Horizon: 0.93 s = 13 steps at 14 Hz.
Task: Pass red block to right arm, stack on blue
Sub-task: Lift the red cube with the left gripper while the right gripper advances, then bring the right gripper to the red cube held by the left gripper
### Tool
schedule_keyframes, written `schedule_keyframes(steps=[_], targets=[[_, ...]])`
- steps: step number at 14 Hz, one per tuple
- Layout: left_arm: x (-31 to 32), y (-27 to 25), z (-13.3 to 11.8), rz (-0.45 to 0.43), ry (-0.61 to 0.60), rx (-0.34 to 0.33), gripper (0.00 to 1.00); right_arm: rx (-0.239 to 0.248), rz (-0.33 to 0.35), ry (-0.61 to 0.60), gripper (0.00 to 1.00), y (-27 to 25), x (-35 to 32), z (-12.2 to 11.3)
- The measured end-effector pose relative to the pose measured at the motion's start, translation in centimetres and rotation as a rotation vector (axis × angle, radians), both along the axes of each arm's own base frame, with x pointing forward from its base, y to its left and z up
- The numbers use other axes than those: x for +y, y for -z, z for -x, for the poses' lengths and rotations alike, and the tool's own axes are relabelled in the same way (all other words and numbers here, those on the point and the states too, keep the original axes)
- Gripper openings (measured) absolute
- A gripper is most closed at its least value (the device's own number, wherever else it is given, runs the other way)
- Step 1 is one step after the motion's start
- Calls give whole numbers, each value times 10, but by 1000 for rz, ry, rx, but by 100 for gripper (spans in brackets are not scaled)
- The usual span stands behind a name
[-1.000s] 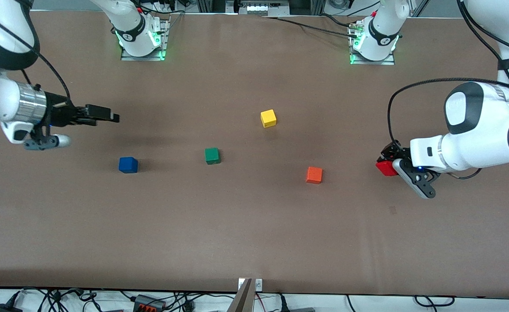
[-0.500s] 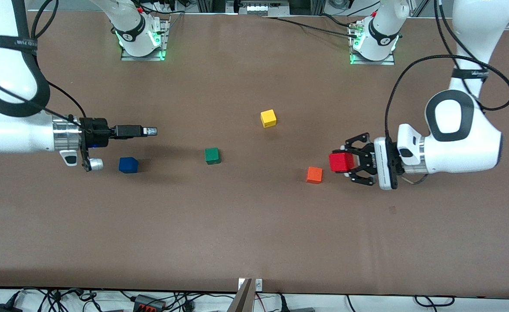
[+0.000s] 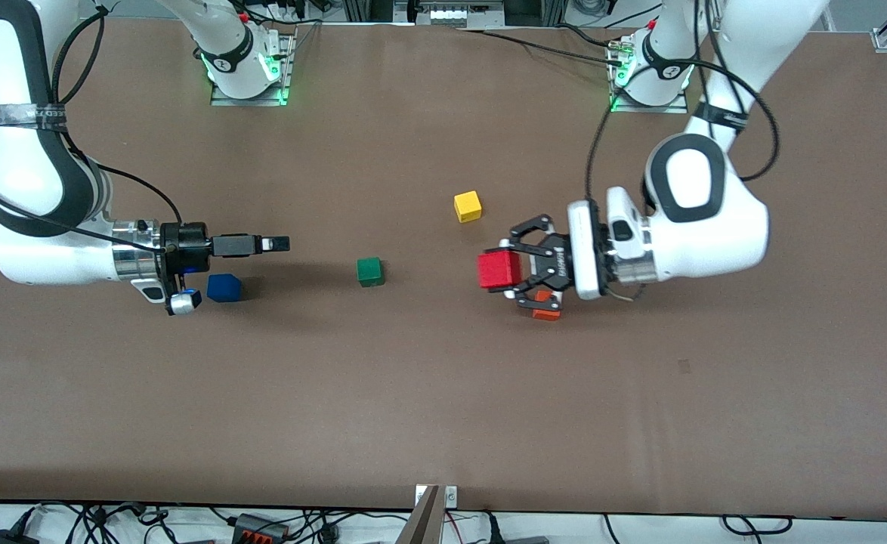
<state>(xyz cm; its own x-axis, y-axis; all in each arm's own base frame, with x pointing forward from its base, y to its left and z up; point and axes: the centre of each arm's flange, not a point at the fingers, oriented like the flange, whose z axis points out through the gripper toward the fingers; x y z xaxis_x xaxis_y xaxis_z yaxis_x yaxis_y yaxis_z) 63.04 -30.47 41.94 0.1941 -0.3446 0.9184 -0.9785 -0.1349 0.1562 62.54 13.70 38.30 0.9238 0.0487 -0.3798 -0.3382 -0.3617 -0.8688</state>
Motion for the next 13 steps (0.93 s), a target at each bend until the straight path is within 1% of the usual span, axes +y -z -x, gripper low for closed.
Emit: schedule_keyframes(steps=[1,3,5,7,10,11,13], targets=[[-14,-2,5,25,-24,-29,56,14,-32,6,100,3,3,-1],[-34,-3,14,79,-61,-70,56,54,-129,5,100,15,9,-1],[-46,3,22,140,-83,-75,56,100,-207,8,100,36,12,-1],[-56,16,27,186,-95,-90,56,124,-271,9,100,53,15,-2],[-73,39,35,250,-120,-90,56,126,-350,7,100,51,25,-2],[-80,43,39,268,-126,-88,56,116,-366,8,100,47,30,-3],[-86,46,42,276,-125,-87,56,70,-382,-17,100,37,46,-5]])
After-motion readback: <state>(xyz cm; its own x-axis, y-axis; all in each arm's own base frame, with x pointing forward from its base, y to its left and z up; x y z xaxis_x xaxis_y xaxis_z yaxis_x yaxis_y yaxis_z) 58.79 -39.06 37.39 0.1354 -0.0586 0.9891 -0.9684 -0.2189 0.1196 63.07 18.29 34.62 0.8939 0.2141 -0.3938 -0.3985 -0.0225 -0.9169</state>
